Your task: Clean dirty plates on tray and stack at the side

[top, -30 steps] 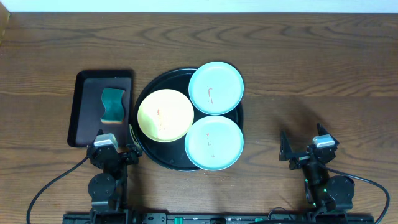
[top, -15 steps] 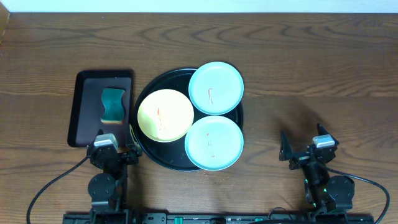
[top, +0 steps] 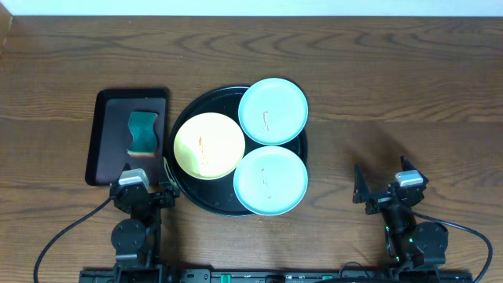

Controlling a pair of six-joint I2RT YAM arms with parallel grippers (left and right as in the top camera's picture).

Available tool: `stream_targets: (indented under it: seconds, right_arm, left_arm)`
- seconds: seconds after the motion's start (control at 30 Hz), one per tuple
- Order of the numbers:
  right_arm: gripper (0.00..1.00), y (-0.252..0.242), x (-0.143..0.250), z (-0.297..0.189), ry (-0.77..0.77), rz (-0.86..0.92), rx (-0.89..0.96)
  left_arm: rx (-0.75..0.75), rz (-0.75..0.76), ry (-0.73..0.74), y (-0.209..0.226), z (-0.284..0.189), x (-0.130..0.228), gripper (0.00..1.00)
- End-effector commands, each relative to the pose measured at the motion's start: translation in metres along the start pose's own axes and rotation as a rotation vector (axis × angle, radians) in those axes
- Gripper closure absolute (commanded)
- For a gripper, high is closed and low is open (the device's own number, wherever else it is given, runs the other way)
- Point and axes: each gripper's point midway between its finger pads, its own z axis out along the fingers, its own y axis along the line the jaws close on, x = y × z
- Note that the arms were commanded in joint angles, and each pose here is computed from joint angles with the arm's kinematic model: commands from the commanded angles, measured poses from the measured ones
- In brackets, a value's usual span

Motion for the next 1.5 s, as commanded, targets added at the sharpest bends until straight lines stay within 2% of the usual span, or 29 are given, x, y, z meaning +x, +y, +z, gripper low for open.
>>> stream_targets:
  seconds: [0.0,0.5,0.67,1.23,1.47]
  right_arm:
    - [0.01,0.003,0.002,0.000,0.005,0.015,-0.015]
    - [0.01,0.003,0.002,0.000,0.006,0.015,-0.014]
    - [0.01,-0.012,0.003,0.000,0.013,-0.045,0.074]
    - [0.01,-0.014,0.003,0.000,0.014,-0.046,0.081]
    - [0.01,-0.036,-0.005,-0.004,-0.015,-0.047,0.212]
  left_arm:
    - [-0.011,-0.011,0.045,0.003,0.002,0.018,0.20]
    - [-0.011,-0.011,0.046,0.003,0.002,0.018,0.21]
    - [-0.011,-0.011,0.046,0.003,0.002,0.018,0.21]
    - [-0.011,-0.011,0.045,0.003,0.002,0.018,0.21]
    - [-0.010,-0.011,0.046,0.003,0.002,0.018,0.21]
